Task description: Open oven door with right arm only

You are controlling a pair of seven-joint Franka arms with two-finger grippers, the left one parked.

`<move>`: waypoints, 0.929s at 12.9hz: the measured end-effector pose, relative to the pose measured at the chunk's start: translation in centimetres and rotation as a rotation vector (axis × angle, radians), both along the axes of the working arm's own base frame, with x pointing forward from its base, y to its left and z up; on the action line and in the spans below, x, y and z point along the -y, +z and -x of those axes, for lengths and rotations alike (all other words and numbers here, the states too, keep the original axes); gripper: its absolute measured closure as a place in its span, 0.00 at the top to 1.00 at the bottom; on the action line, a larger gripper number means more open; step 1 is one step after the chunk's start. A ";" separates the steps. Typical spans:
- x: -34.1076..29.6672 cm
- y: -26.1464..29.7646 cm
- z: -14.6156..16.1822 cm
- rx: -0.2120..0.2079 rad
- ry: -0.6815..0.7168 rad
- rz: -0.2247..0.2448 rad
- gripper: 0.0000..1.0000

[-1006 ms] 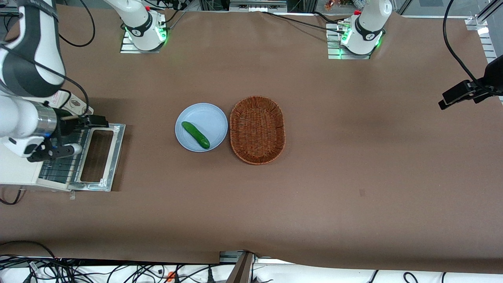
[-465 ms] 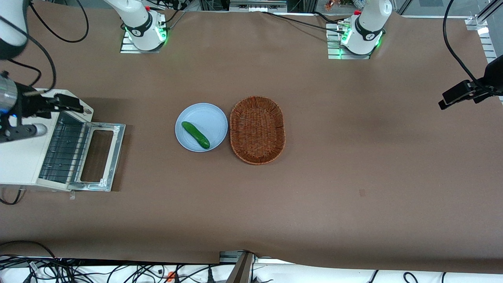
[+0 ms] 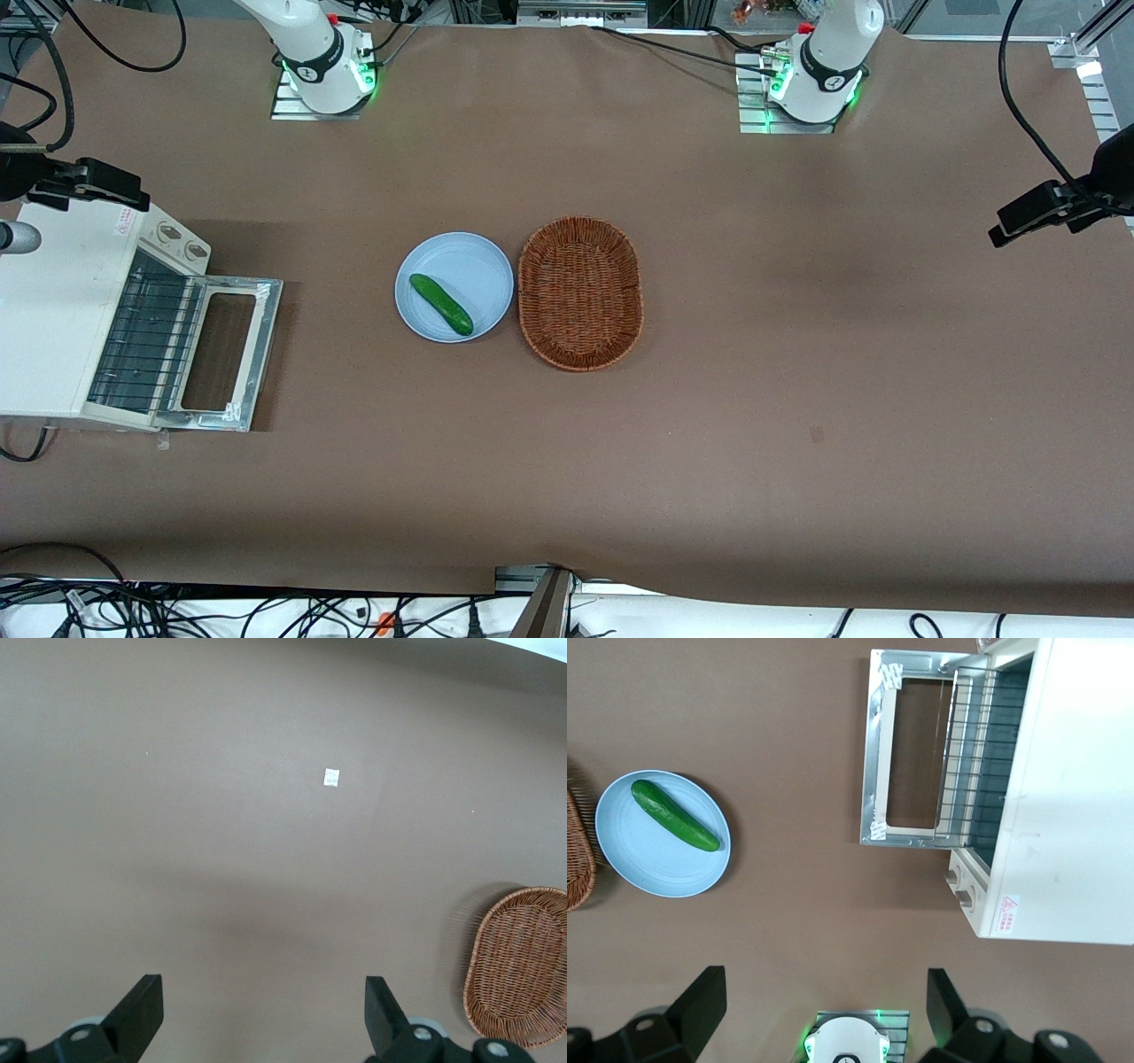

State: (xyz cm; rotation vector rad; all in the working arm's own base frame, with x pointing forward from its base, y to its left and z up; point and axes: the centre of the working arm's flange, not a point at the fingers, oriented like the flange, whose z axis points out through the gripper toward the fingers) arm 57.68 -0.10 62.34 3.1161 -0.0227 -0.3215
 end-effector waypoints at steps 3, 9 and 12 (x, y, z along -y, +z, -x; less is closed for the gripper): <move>0.9 0.3 0.7 -0.001 -0.015 0.013 1.00; 1.0 1.6 0.9 0.034 -0.015 0.017 1.00; 0.9 1.5 0.7 0.039 -0.012 0.017 1.00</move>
